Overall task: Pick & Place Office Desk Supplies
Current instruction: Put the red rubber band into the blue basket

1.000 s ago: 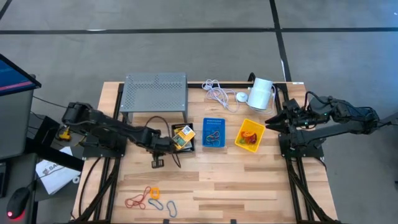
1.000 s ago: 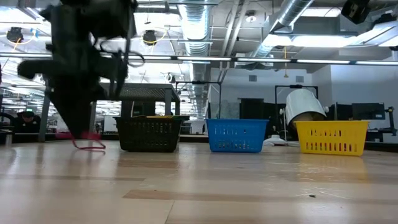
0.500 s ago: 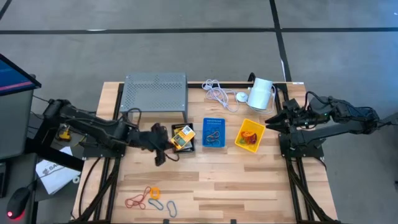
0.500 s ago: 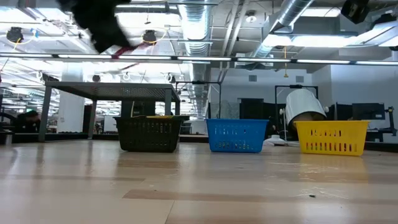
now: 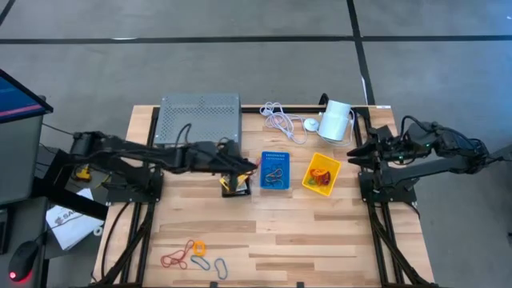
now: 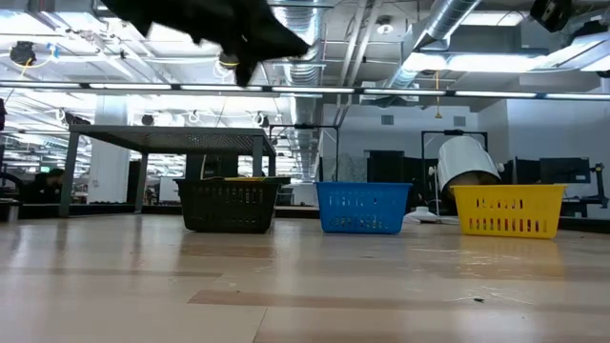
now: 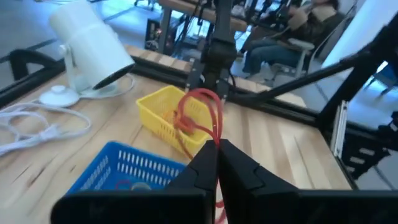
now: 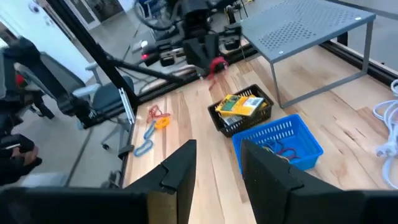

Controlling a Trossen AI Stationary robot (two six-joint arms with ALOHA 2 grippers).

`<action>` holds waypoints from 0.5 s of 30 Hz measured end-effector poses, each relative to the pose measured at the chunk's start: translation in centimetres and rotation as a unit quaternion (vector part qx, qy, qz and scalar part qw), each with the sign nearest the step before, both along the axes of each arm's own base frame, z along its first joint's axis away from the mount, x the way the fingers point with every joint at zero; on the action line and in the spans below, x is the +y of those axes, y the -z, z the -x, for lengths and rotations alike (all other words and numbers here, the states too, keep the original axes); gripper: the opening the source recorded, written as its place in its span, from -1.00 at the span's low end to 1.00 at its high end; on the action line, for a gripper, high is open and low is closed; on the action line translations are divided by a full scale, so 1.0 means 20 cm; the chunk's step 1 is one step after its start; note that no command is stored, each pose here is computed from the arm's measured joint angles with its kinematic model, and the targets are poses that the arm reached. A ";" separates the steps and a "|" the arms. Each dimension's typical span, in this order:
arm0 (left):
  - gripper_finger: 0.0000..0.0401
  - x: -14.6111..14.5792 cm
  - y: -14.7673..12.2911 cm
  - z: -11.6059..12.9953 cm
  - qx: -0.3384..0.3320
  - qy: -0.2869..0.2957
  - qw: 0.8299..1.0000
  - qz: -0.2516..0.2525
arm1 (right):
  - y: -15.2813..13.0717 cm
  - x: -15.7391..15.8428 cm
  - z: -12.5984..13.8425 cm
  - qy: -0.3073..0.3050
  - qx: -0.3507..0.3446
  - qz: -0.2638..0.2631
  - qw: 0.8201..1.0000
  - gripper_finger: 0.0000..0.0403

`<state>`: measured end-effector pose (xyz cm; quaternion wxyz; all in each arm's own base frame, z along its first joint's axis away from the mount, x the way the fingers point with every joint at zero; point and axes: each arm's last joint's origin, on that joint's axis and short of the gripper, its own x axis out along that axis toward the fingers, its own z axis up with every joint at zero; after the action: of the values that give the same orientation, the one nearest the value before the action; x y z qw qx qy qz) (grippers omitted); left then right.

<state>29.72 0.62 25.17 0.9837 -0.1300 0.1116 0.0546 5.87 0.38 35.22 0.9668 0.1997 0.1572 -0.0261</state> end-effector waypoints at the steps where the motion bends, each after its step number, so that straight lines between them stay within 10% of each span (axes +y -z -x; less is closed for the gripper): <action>1: -1.00 0.03 0.02 -0.03 -0.006 0.005 1.000 0.004 | 0.00 0.00 0.00 0.001 0.003 0.003 1.000 -0.40; 15: -1.00 0.14 0.15 -0.35 0.073 0.039 0.996 0.014 | 0.05 -0.01 0.01 0.022 0.047 0.017 0.999 -0.40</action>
<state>36.70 3.46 22.19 0.9724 -0.1348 0.1887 0.0237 5.61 0.21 34.31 0.9608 0.1855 0.1975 -0.0590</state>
